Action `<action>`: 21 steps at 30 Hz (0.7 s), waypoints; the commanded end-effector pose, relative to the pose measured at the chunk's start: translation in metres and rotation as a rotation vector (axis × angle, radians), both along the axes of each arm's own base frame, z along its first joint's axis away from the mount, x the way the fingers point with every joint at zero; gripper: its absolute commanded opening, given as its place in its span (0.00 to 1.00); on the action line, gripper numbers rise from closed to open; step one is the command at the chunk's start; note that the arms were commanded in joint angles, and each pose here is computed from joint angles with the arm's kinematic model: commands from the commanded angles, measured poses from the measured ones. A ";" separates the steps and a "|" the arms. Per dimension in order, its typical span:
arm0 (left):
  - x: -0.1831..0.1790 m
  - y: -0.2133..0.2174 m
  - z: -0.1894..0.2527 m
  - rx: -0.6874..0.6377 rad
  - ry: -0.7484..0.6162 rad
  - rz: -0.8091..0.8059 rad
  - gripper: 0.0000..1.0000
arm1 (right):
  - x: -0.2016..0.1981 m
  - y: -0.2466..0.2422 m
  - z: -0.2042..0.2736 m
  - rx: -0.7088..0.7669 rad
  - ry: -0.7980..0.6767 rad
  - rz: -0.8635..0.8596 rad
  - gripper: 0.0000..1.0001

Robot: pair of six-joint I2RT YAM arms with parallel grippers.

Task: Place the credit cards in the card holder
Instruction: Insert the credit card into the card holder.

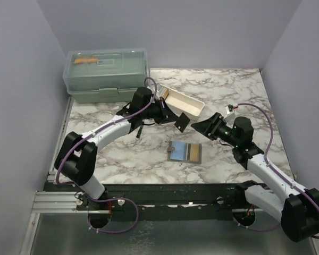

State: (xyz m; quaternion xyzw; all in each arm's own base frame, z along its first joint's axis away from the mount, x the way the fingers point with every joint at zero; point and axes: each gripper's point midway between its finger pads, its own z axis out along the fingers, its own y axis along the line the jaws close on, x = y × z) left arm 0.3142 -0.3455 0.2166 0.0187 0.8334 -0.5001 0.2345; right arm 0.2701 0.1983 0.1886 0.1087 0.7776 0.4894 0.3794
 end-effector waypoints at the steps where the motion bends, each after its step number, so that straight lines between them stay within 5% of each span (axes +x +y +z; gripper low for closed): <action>1: -0.015 -0.002 0.047 -0.327 0.002 0.003 0.00 | -0.005 0.012 0.025 0.170 -0.054 0.058 0.60; 21: -0.020 0.005 0.030 -0.418 0.049 0.069 0.00 | -0.018 0.021 0.016 0.369 -0.012 0.118 0.51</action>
